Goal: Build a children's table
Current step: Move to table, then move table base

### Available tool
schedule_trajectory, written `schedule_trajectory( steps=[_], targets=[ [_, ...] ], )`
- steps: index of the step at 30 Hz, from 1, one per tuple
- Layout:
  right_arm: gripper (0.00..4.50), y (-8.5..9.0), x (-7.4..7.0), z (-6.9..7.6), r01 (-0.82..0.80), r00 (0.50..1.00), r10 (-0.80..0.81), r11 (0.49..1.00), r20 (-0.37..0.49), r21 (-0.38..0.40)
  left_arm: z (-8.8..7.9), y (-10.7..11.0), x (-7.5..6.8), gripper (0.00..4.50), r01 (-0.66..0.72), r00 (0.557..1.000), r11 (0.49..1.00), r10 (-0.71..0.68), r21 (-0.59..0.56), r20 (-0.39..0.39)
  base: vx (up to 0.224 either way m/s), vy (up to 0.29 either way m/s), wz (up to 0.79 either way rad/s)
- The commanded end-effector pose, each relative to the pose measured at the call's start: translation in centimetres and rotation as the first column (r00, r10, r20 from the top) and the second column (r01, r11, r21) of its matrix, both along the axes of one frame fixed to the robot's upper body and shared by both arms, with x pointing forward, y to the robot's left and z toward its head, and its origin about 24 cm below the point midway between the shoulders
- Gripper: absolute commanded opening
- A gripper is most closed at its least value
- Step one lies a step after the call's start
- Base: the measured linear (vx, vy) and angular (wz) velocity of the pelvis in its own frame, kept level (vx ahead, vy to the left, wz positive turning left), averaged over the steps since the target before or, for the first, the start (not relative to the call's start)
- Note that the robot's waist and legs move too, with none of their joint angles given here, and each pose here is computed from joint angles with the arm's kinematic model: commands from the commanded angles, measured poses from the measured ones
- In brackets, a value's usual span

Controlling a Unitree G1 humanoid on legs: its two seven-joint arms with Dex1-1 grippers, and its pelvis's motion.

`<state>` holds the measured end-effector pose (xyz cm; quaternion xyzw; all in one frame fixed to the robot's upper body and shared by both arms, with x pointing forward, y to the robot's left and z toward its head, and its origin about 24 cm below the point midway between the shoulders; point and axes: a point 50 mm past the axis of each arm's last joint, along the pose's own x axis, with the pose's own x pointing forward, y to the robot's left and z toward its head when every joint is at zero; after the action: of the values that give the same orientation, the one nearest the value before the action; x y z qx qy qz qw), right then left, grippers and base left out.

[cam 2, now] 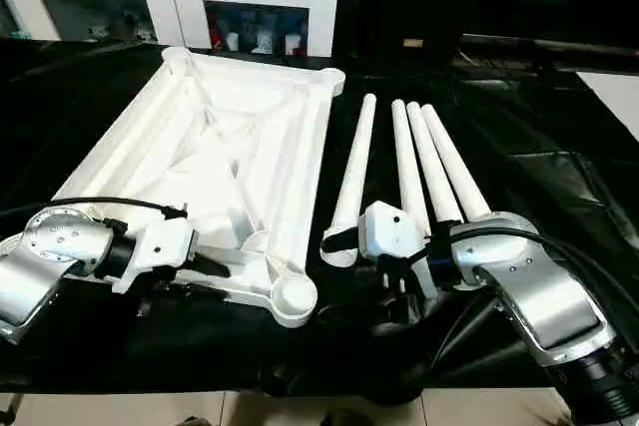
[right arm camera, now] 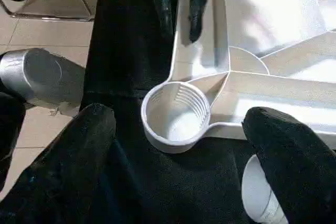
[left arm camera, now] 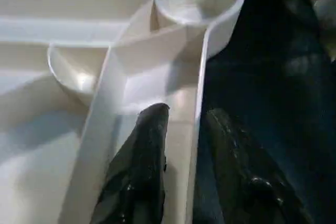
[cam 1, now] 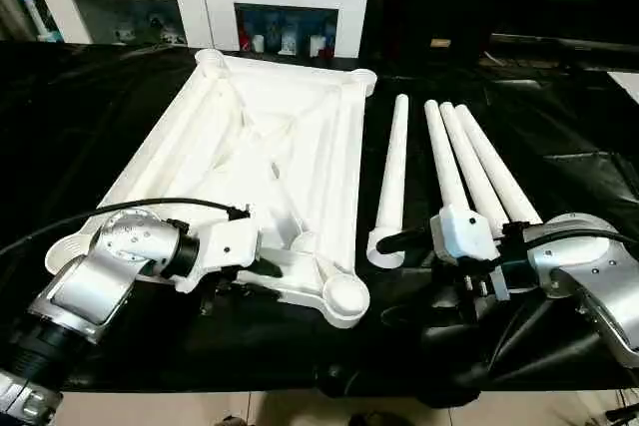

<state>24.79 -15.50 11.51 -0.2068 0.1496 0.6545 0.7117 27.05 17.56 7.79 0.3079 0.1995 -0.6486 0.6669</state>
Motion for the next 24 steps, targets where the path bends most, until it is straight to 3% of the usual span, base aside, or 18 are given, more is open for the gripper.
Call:
schedule_trajectory(
  steps=[1, 17, 24],
  targets=[
    [4.28, 0.2, 0.1, 0.5, -0.004, 1.000, 0.004, 1.000, 0.029, -0.016, -0.2, 0.4, 0.1, 1.08, 0.005, 1.000, 0.999, -0.006, 0.044, 0.011, 0.000, 0.000, 0.00],
    [4.28, 0.2, 0.6, 0.5, 0.037, 0.998, -0.037, 0.999, 0.042, -0.002, -0.8, 2.3, -0.3, 0.03, -0.103, 0.995, 0.990, 0.104, 0.092, 0.001, 0.000, 0.000, 0.00],
    [4.28, -0.5, 2.2, 0.6, 0.185, 0.979, -0.187, 0.982, 0.081, 0.029, -1.0, 3.9, -1.4, 0.01, -0.193, 0.981, 0.977, 0.195, 0.091, -0.014, 0.000, 0.000, 0.00]
  ],
)
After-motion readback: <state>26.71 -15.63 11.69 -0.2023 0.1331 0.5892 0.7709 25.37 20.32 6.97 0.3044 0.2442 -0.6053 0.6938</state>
